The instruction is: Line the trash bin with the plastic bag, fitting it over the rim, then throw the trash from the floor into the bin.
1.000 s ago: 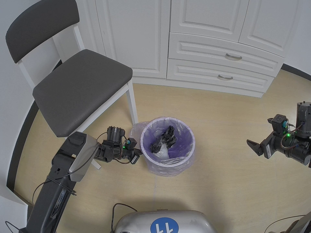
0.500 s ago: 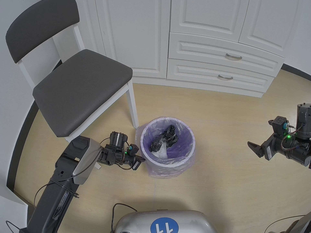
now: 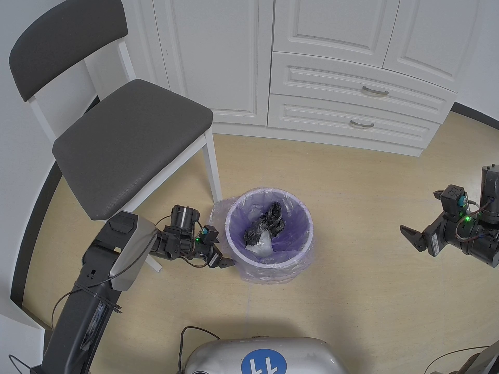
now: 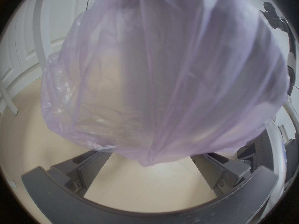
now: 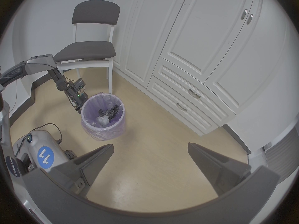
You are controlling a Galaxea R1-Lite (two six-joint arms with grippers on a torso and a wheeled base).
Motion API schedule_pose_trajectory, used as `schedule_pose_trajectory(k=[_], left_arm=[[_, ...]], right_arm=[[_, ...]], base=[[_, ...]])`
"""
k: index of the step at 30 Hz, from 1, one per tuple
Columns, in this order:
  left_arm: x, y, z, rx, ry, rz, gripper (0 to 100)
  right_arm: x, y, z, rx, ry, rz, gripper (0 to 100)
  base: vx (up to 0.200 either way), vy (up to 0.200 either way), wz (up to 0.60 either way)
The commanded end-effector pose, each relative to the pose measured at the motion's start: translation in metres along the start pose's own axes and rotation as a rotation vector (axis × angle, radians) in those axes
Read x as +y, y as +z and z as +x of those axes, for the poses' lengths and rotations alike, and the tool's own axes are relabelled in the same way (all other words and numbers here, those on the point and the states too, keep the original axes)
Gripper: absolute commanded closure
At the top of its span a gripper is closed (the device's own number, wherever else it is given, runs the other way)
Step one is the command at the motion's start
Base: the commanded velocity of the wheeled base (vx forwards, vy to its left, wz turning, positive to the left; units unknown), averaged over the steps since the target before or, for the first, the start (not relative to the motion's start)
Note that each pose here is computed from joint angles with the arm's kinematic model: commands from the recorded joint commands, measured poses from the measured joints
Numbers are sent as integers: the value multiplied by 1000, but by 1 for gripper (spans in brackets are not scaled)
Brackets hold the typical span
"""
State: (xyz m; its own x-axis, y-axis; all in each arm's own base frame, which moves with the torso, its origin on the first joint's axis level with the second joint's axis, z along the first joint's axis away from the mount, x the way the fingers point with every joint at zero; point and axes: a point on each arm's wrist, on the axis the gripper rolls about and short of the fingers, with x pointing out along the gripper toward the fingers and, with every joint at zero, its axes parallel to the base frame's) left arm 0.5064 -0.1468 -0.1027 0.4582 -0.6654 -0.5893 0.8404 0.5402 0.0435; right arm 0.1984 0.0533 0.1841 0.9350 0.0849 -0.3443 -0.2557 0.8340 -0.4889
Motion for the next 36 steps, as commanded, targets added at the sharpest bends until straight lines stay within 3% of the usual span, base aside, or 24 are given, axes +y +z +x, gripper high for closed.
schedule_pose_trajectory(k=[1,3,8,15,20,25,28,29,36], left_arm=[[1,17,-47,21,15,-10,0],[1,17,-53,29,15,-8,0],[-24,17,-99,65,5,-21,0],[-47,17,-129,14,41,6,0],[-51,22,-139,-44,89,47,0],[-40,22,-135,-103,191,50,0],[-30,23,-136,-134,254,22,0],[-22,26,-133,-164,279,-23,0],[0,24,-84,-157,427,-39,0]], right_arm=[[0,-3,-8,-10,-3,1,0],[1,-4,-9,-9,-3,0,0],[-1,-6,-19,-26,-12,8,0],[-5,-13,-38,-56,-51,31,0],[-10,-17,-51,-75,-91,70,0],[-10,-21,-59,-94,-101,143,0],[-9,-22,-62,-104,-103,179,0],[-9,-23,-64,-109,-101,211,0],[-7,-26,-62,-102,-93,258,0]], base=[[0,0,0],[0,0,0],[0,0,0],[0,0,0],[0,0,0],[0,0,0],[0,0,0],[0,0,0],[0,0,0]])
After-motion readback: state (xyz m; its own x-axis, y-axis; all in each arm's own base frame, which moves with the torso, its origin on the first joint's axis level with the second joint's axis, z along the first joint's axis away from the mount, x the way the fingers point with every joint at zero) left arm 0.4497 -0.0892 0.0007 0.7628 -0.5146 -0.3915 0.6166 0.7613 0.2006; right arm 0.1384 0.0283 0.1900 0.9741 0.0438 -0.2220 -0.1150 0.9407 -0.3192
